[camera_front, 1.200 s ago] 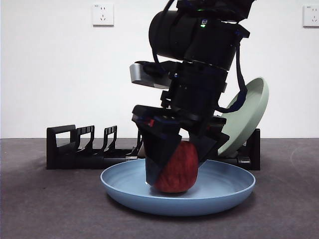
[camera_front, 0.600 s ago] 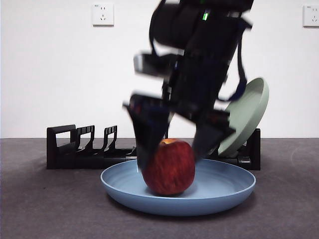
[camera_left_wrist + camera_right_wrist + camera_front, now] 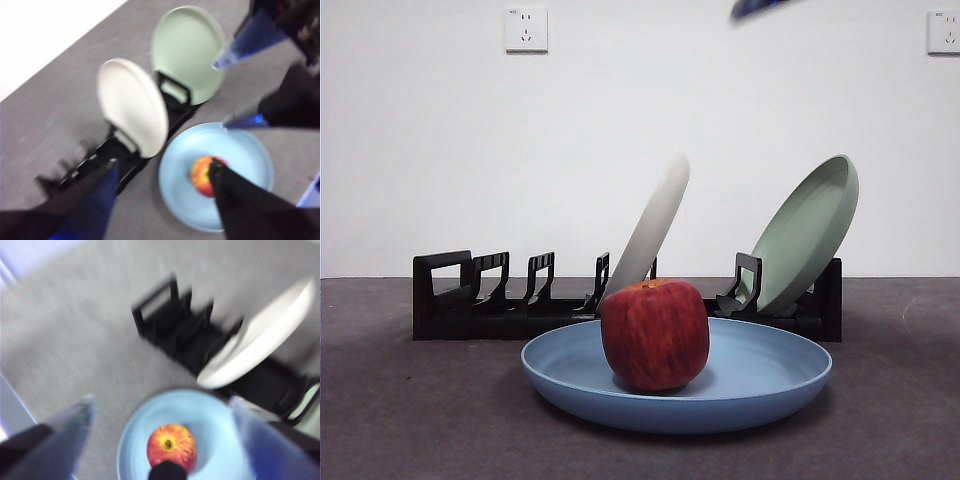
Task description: Take the blue plate from the plate rack,put the plate on the table,take the apple from the table,put the apple in the plate
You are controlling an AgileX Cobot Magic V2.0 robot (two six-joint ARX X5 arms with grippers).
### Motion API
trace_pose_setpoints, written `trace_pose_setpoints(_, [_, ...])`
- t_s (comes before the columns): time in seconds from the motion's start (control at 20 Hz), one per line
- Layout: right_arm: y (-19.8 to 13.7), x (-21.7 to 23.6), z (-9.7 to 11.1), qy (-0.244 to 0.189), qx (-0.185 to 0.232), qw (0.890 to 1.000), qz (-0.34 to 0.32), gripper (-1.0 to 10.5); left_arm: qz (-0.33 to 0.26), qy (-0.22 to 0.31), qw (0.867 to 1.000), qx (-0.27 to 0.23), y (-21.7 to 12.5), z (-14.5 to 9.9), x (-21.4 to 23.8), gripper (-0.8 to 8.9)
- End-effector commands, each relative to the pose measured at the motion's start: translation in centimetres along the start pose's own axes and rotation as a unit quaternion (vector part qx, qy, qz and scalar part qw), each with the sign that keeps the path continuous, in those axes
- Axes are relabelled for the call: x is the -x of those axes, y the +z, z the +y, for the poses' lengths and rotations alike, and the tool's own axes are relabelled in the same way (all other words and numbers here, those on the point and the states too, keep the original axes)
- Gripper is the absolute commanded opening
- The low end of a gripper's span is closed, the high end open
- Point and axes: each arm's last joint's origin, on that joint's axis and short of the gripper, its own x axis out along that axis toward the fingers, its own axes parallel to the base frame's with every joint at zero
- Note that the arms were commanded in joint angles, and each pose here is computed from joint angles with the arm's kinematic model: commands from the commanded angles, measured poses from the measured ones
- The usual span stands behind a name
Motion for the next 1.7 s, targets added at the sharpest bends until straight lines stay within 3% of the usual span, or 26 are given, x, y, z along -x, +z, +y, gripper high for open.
trace_pose_setpoints(0.05, [-0.1,2.3,0.1,-0.004,-0.004,1.0,-0.022,0.4,-0.012,-0.027,0.999,-0.019,0.4,0.0,-0.6,-0.09])
trace_pose_setpoints(0.2, [-0.8,5.0,-0.2,-0.07,-0.005,0.997,-0.027,-0.1,-0.023,-0.043,0.999,-0.017,0.7,0.4,-1.2,-0.09])
trace_pose_setpoints(0.3, [-1.5,5.9,-0.3,-0.086,-0.004,0.996,-0.013,-0.1,-0.032,-0.051,0.998,-0.007,0.8,1.0,-1.5,-0.09])
trace_pose_setpoints(0.55, [-4.3,6.3,-0.4,-0.089,-0.004,0.996,-0.014,-0.1,-0.036,-0.062,0.997,0.012,-1.5,1.5,-3.8,-0.09])
trace_pose_setpoints(0.75, [-7.9,4.9,-0.8,-0.091,-0.026,0.995,-0.027,-0.1,-0.066,-0.063,0.995,0.034,-5.8,0.6,-5.4,-0.09])
trace_pose_setpoints(1.05, [-12.2,2.8,-0.9,-0.059,-0.055,0.996,-0.032,-0.1,-0.104,-0.063,0.99,0.071,-12.3,-0.2,-5.2,-0.09])
trace_pose_setpoints(1.25, [-12.7,2.4,-0.9,-0.054,-0.054,0.997,-0.01,-0.1,-0.096,-0.065,0.99,0.08,-13.2,-0.2,-4.9,-0.08])
trace_pose_setpoints(1.5, [-12.9,2.4,-0.9,-0.058,-0.062,0.996,-0.001,0.0,-0.023,-0.068,0.995,0.074,-14.6,-0.4,-5.1,-0.02])
trace_pose_setpoints(1.7, [-12.9,2.4,-0.9,-0.058,-0.062,0.996,-0.001,0.0,-0.018,-0.069,0.995,0.073,-14.7,-0.5,-5.1,-0.02])
